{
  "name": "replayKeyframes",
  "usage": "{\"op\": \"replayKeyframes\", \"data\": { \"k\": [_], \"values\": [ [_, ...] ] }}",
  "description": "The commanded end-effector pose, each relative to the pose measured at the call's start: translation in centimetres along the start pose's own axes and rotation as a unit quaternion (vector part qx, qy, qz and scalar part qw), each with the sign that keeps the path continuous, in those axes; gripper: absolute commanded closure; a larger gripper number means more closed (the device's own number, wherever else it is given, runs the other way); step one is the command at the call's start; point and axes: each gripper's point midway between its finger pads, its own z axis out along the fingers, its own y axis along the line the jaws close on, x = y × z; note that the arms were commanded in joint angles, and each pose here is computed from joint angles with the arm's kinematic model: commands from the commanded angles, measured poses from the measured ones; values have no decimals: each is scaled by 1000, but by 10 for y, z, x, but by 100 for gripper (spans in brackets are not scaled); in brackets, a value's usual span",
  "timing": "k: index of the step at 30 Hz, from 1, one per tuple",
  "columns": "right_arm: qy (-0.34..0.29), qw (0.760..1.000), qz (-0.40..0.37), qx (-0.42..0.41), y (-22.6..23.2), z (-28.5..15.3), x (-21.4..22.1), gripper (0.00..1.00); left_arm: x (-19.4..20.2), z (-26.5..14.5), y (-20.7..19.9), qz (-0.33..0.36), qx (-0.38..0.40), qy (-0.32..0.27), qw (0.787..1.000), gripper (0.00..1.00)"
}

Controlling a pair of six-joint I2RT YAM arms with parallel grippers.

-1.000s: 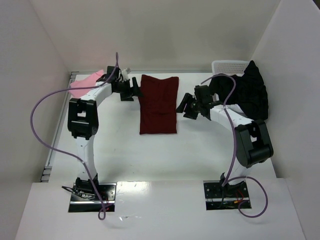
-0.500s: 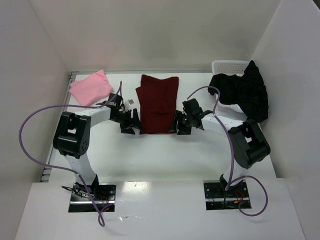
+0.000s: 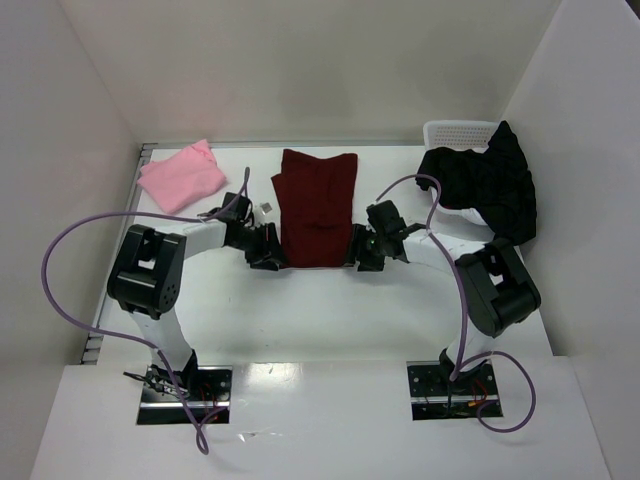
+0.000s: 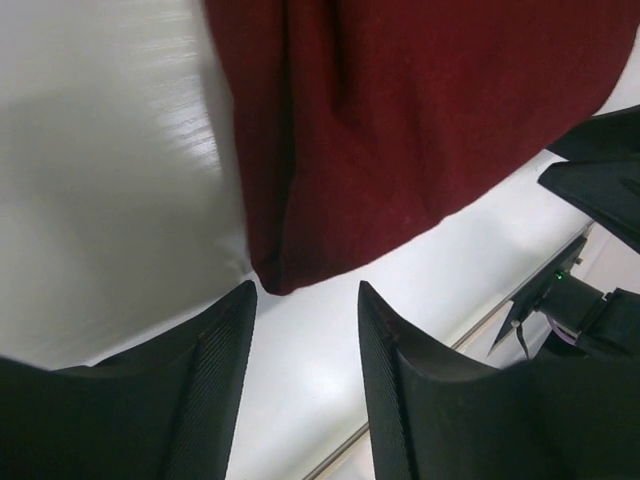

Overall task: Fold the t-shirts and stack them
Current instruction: Grab one side of the 2/3 rectangular tshirt with both arms

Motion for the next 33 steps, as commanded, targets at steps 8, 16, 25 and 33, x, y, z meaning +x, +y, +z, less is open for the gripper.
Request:
{"op": "replayKeyframes", "data": {
  "k": [8,16,25,33],
  "values": [
    [-32,999,-1,-11,6,16,-20,46,-7,14,11,2,-7,-13,1000,56],
    [-31,999,-1,-9,4,23,-21,67,-12,20,16,5,-14,-12,1000,78],
    [-41,999,6,7,-1,22,-25,100,-5,18,19,9,-21,3,1000,100],
    [-63,998,25,12,-13,-3,-7,100,9,-4,17,17,-41,6,999,100]
  ]
}}
